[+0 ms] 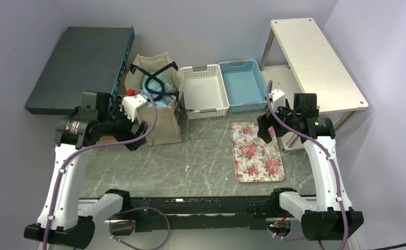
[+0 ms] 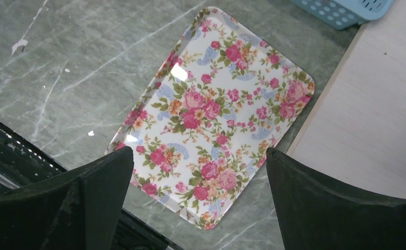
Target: Untie the knot of the grocery bags and take out the mixed food
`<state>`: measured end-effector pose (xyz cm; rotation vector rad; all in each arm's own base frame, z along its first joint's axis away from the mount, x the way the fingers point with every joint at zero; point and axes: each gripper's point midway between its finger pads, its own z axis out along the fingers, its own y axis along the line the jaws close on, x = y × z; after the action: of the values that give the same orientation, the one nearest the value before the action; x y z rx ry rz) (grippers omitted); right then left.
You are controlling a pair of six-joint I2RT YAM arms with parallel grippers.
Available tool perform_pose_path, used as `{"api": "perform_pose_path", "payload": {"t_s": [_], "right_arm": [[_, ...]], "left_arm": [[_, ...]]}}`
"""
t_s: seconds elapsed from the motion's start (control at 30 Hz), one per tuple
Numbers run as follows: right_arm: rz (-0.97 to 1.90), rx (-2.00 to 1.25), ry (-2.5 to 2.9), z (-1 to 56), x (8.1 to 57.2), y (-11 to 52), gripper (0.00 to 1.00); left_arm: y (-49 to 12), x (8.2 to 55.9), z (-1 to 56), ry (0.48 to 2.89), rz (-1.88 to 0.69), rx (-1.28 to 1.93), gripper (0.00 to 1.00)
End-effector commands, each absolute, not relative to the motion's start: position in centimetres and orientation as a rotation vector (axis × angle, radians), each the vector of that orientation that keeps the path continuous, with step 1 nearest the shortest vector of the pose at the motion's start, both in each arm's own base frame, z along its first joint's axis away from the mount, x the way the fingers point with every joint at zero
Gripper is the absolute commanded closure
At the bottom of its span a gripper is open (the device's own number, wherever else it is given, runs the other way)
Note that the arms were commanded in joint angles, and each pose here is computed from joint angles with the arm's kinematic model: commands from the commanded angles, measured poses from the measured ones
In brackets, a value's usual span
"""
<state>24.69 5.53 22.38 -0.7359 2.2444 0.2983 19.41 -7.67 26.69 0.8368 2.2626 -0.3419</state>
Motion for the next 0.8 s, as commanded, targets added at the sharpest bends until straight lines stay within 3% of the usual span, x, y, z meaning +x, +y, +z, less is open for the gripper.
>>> {"api": "perform_pose_path", "payload": {"t_s": [0.0,0.23,0.37,0.77], "right_arm": [[0.324,-0.719,2.159,25.2,26.3,6.3,0.0],[0.349,-0.697,2.138,26.6,27.8,6.7,0.0],[0.337,-0.689,2.13,27.0,28.1,6.6,0.0],[0.271,-0.675,2.154,26.2,27.8,5.6,0.0]], "left_arm": [[-9.2,23.1,31.3,2.06,-0.265,0.955,0.01],[-8.4,33.8,35.6,2.0,-0.045,0.7,0.01],[-8.7,37.2,36.1,1.9,0.082,0.788,0.01],[-7.7,39.8,26.8,2.072,0.268,1.134,0.01]]}}
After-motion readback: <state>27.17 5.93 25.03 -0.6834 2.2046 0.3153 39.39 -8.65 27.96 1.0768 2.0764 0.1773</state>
